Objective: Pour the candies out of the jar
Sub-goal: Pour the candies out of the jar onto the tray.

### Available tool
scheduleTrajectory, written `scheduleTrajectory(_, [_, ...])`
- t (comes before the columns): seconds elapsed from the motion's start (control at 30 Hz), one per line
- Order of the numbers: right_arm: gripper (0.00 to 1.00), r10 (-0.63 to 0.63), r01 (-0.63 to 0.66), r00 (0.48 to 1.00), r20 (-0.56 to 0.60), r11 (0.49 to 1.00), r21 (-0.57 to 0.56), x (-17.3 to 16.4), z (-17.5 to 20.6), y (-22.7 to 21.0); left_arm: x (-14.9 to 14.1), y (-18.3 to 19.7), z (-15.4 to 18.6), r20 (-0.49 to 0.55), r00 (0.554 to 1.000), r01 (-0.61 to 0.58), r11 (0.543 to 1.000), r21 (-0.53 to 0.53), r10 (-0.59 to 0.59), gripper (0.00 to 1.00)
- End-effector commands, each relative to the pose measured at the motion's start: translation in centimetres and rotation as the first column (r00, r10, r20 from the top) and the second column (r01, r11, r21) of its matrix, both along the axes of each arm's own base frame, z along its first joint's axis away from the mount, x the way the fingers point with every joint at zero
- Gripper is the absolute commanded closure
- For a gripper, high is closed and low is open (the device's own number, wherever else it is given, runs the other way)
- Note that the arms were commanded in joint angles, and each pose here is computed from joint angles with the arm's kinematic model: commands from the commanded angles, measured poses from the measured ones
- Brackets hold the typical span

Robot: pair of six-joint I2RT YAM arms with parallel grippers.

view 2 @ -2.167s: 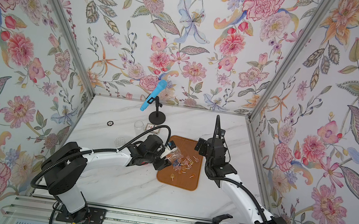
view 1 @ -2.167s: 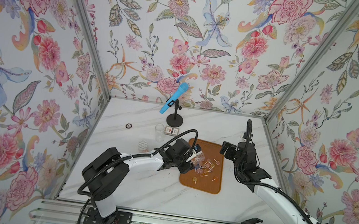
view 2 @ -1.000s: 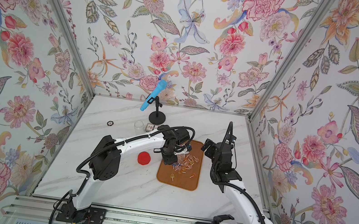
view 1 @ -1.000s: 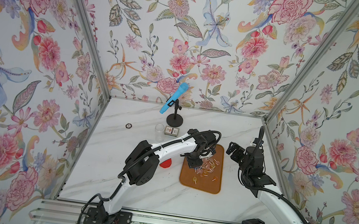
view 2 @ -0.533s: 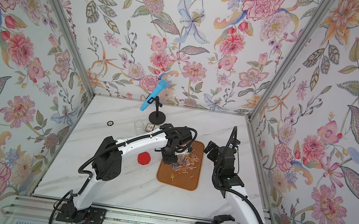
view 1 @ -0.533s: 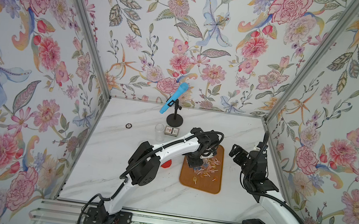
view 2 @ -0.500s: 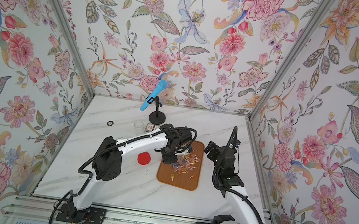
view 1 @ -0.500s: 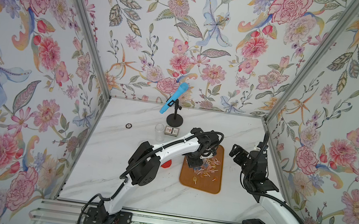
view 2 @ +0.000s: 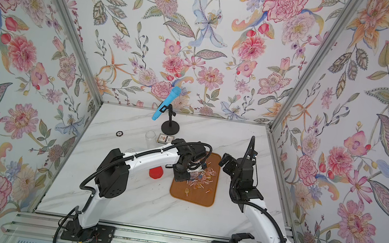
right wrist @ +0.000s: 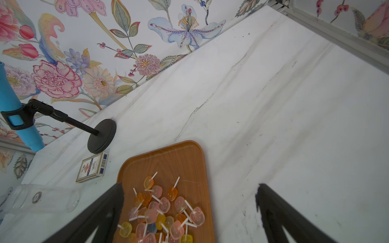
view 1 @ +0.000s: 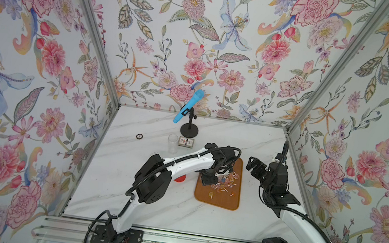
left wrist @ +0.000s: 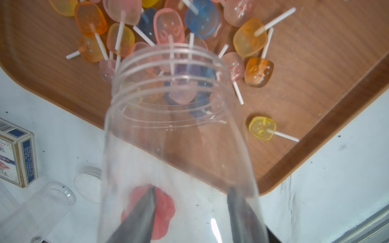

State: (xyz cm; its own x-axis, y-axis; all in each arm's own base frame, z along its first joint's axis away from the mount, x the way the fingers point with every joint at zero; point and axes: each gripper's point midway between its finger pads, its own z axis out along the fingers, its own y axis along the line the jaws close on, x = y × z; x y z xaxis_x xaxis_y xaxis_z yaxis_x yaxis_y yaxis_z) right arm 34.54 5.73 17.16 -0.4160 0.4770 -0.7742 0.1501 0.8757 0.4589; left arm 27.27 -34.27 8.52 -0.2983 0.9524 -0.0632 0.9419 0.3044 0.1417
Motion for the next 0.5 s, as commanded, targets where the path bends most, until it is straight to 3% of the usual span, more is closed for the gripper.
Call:
scheduleTrajectory(0.0, [0.0,0.097,-0.098,0.995,0.024,0.994,0.055,0.5,1.5,1.5,0.5,-0.3,3.9,0.11,0.994,0.009,0.993,-0.12,0.005,1.0])
scheduleTrajectory(0.17, [0.0,0.157,-0.158,0.987,0.012,0.983,0.093,0.8,1.8,2.4,0.3,-1.2,4.4,0.086,0.996,0.021,0.984,-0.179,-0.006,1.0])
scheduleTrajectory(0.3, [0.0,0.278,-0.283,0.959,0.06,0.949,0.136,0.7,2.9,4.6,1.4,-0.7,5.4,0.169,0.985,0.026,0.967,-0.252,0.017,1.0])
scheduleTrajectory(0.4, [0.0,0.385,-0.394,0.919,0.084,0.901,0.181,0.5,4.0,6.7,2.7,-0.3,7.7,0.206,0.974,0.006,0.908,-0.42,0.089,1.0])
scheduleTrajectory(0.47, [0.0,0.461,-0.47,0.882,0.097,0.856,0.214,0.4,5.1,8.1,3.9,0.3,9.7,0.236,0.958,-0.01,0.844,-0.536,0.161,1.0])
